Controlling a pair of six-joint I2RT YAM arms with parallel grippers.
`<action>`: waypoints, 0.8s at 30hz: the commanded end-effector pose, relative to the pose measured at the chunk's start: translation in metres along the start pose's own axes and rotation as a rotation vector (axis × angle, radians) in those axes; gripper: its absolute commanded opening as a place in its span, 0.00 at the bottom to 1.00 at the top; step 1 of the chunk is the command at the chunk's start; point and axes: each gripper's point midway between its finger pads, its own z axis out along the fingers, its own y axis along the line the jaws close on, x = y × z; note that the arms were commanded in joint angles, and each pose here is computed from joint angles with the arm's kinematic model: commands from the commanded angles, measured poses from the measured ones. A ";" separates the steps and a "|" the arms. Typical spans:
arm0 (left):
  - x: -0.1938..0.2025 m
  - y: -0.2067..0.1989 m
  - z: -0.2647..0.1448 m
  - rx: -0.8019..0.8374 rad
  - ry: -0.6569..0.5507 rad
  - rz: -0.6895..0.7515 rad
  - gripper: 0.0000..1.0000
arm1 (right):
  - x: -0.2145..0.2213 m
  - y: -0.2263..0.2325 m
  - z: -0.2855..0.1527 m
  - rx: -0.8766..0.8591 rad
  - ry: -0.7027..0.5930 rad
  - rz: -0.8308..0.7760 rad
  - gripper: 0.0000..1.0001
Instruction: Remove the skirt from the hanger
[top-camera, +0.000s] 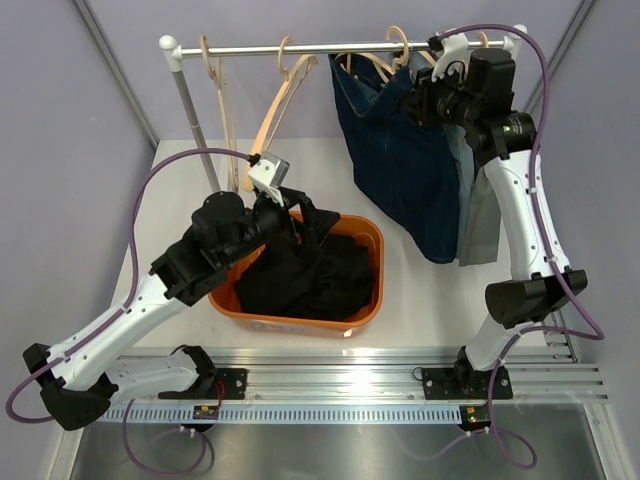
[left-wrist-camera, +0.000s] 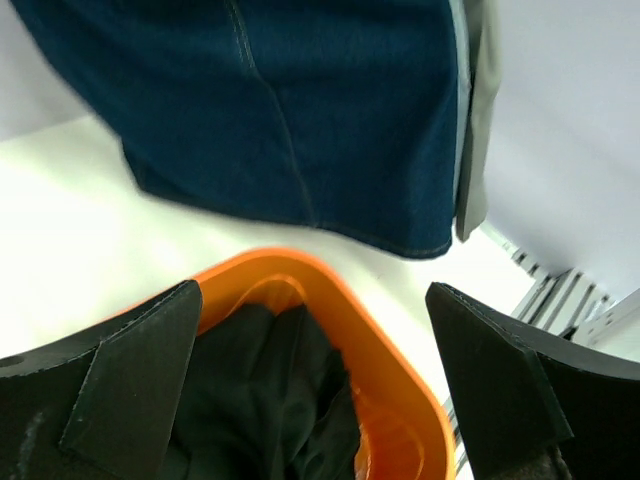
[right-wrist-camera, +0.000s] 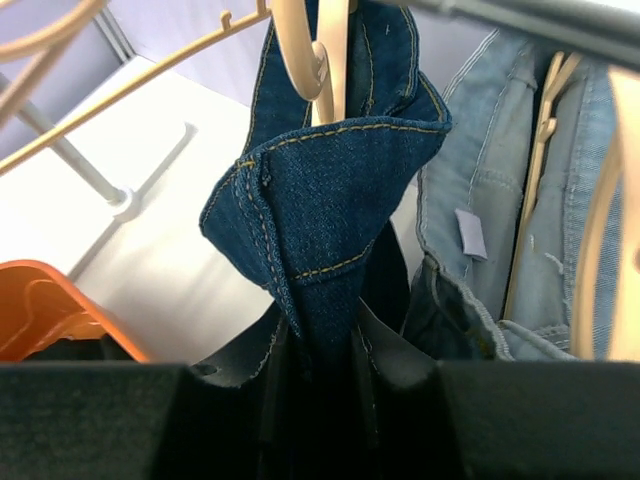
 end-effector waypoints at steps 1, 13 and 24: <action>-0.045 -0.019 -0.001 0.069 -0.117 -0.022 0.99 | -0.085 0.017 -0.059 -0.058 -0.268 -0.062 0.00; -0.069 -0.016 0.017 0.002 -0.142 -0.112 0.99 | -0.063 0.033 -0.102 -0.132 -0.228 -0.050 0.00; -0.094 -0.030 0.050 0.033 -0.150 -0.181 0.99 | -0.021 0.041 -0.159 -0.118 -0.182 -0.075 0.00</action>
